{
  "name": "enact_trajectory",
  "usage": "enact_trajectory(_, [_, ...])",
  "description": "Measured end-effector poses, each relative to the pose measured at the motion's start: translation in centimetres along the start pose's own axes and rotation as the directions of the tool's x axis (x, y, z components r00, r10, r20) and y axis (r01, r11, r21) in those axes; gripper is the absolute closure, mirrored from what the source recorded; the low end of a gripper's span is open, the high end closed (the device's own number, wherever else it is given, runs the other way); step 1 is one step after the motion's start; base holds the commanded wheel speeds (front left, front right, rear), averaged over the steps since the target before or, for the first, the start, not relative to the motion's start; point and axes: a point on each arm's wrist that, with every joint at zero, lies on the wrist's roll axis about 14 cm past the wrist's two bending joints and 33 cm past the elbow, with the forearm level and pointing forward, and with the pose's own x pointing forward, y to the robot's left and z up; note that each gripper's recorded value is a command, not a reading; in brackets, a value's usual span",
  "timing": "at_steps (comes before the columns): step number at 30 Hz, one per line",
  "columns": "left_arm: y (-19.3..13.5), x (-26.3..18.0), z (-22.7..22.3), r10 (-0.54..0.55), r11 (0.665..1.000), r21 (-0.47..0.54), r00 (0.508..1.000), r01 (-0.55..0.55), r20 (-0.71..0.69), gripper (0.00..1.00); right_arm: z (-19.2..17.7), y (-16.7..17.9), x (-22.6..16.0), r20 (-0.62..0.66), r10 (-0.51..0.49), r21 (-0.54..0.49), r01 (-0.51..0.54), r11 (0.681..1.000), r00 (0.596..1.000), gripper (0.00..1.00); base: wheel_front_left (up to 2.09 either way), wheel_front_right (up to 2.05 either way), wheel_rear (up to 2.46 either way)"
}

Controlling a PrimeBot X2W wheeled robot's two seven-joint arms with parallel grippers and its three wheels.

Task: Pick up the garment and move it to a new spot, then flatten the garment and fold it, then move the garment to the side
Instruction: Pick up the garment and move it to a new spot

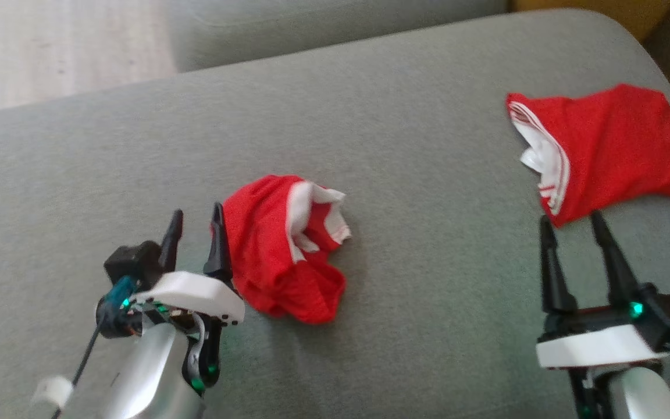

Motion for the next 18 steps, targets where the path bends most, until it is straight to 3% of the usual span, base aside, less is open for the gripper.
enact_trajectory(5, [1.9, -3.6, 3.6, 0.064, 0.997, 0.029, 0.978, -0.071, 0.200, 0.00, 0.7, -0.2, 0.0, 0.024, 0.002, -0.020, -0.002, 1.000, 1.000, 0.00, 0.00, 0.00, 0.00])
enact_trajectory(15, [7.3, -14.5, 3.5, 0.277, 0.949, 0.060, 0.908, -0.310, 0.313, 0.00, 2.1, 0.9, 1.2, 0.070, 0.048, -0.052, -0.045, 0.998, 0.996, 0.00, 0.00, 0.00, 0.00])
enact_trajectory(18, [9.0, -17.7, 2.8, 0.339, 0.922, 0.073, 0.884, -0.381, 0.323, 0.00, 0.8, 2.1, 0.9, 0.029, 0.086, -0.052, -0.085, 0.995, 0.996, 0.00, 0.00, 0.00, 0.00])
